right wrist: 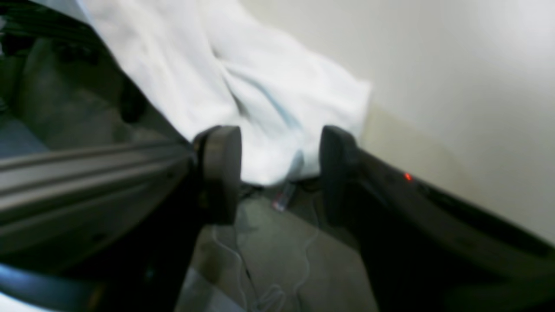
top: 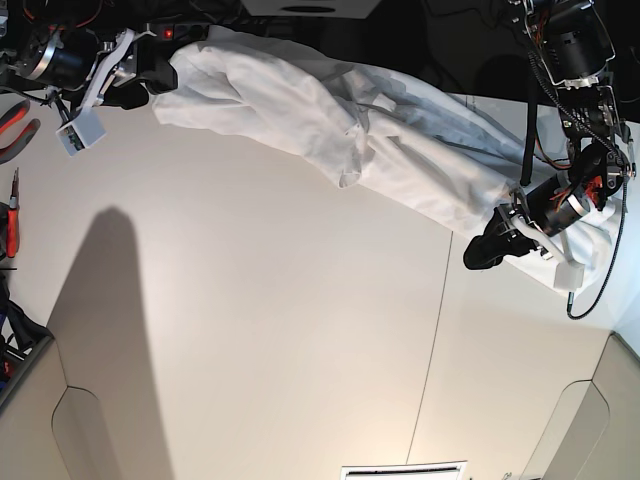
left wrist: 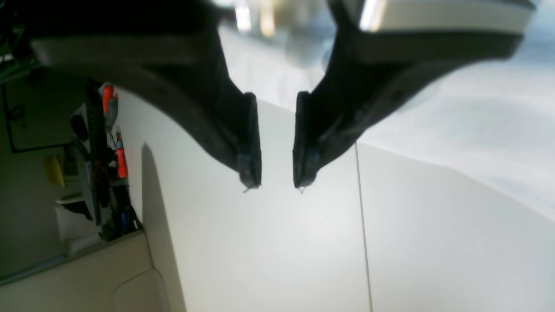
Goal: Layout the t-shirt on the table in an organized manner, then fold the t-shirt properly
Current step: 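Release the fabric and lift the right gripper away from the shirt, then pull the shirt strip straight along the table with both grippers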
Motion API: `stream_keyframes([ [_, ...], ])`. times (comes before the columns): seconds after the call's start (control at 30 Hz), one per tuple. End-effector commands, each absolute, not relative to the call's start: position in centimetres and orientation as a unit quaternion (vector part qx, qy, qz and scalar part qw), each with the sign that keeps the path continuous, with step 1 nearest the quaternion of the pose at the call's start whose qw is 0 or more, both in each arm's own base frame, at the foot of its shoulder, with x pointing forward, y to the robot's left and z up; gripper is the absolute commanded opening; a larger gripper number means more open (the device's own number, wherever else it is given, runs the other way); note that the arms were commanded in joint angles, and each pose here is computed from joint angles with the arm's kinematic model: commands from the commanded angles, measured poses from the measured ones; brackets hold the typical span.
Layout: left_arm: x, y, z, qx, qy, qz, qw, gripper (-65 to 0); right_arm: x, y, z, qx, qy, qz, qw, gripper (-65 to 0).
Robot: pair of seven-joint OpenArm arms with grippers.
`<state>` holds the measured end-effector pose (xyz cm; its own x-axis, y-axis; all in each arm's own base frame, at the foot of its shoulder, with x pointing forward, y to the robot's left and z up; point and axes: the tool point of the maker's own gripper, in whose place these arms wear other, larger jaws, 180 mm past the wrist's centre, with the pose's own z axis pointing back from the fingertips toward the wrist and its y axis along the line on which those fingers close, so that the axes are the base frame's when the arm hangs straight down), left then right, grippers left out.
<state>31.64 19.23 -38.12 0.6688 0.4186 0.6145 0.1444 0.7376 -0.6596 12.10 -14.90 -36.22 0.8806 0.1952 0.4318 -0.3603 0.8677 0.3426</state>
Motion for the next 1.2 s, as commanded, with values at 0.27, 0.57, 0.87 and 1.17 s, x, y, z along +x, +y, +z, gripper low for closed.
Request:
stream_keyframes([
  [0.27, 32.7, 19.8, -36.4, -0.353, -0.427, 0.074, 0.829, -48.2, 12.8, -17.4, -37.8, 0.164, -0.236, 0.113, 0.951, -22.4],
  [0.57, 32.7, 19.8, -36.4, -0.353, -0.427, 0.075, 0.829, -48.2, 13.3, -16.0, -42.2, 0.214, -0.213, 0.075, 0.95, -22.4],
  [0.87, 32.7, 19.8, -36.4, -0.354, -0.427, 0.075, 0.829, -48.2, 15.2, -11.8, -46.0, 0.272, -0.162, 0.096, 0.944, -34.0],
  [1.17, 32.7, 19.8, -36.4, -0.353, -0.427, 0.074, 0.829, -48.2, 17.1, -9.8, -46.1, 0.271, -0.156, 0.15, 0.938, -65.0],
])
